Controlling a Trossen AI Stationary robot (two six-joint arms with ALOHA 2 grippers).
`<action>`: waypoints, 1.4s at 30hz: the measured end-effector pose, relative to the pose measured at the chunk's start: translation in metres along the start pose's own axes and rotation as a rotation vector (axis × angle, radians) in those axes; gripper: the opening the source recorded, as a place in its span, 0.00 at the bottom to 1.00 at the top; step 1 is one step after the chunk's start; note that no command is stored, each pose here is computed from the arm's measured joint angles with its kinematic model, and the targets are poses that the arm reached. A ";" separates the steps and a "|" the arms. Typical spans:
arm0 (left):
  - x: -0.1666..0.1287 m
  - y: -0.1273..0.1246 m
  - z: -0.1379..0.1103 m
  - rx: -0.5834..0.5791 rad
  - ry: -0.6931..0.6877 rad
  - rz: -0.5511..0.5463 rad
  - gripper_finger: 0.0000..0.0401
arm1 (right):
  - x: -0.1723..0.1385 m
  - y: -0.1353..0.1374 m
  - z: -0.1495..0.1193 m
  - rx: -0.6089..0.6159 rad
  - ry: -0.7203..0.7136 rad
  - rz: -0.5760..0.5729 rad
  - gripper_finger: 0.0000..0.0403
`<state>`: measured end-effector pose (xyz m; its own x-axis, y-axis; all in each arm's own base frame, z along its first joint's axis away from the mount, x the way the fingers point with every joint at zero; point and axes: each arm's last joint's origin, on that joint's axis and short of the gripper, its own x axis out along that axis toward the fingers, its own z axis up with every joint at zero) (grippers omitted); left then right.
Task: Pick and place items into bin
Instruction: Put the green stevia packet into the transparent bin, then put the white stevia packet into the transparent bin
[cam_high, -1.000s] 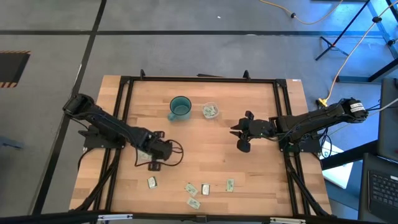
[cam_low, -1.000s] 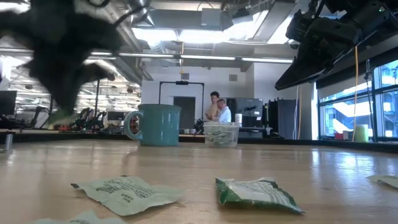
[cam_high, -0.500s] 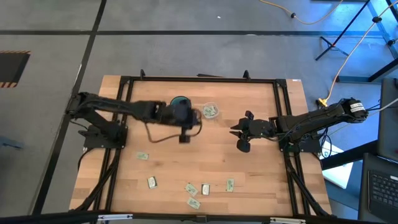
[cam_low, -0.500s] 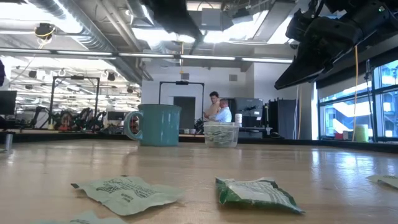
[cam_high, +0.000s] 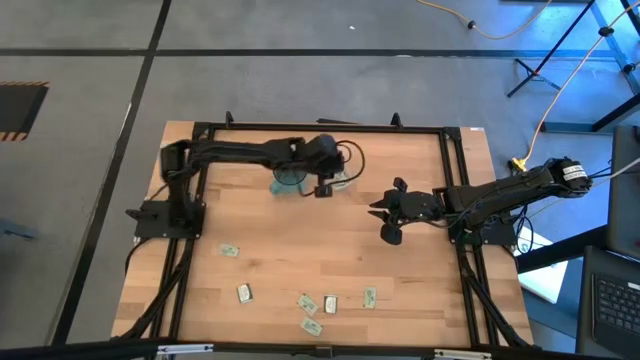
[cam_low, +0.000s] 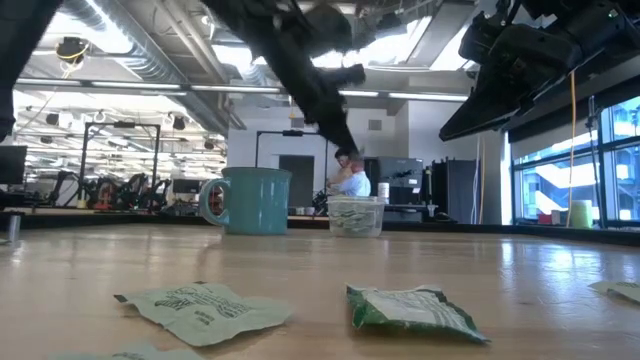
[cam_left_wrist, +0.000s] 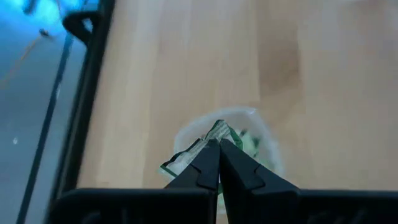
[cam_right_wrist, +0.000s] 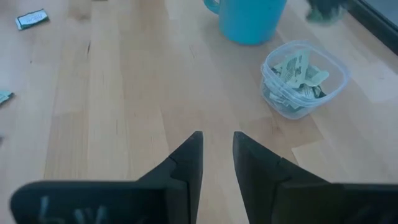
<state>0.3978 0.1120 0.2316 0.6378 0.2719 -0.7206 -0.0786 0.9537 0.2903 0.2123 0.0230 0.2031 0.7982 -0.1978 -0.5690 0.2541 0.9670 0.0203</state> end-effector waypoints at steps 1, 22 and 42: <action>0.008 0.003 -0.003 -0.004 0.022 -0.004 0.01 | 0.000 0.000 0.000 0.000 0.000 0.000 0.23; 0.066 0.003 -0.026 -0.022 0.140 -0.081 0.03 | 0.000 -0.001 -0.002 0.045 0.022 -0.006 0.23; -0.035 -0.006 0.022 0.153 0.114 -0.156 0.21 | 0.000 -0.002 -0.007 0.042 0.065 -0.019 0.23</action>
<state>0.3927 0.0936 0.2694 0.5420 0.1434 -0.8280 0.1365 0.9572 0.2551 0.2081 0.0224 0.1978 0.7563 -0.2038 -0.6217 0.2927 0.9552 0.0428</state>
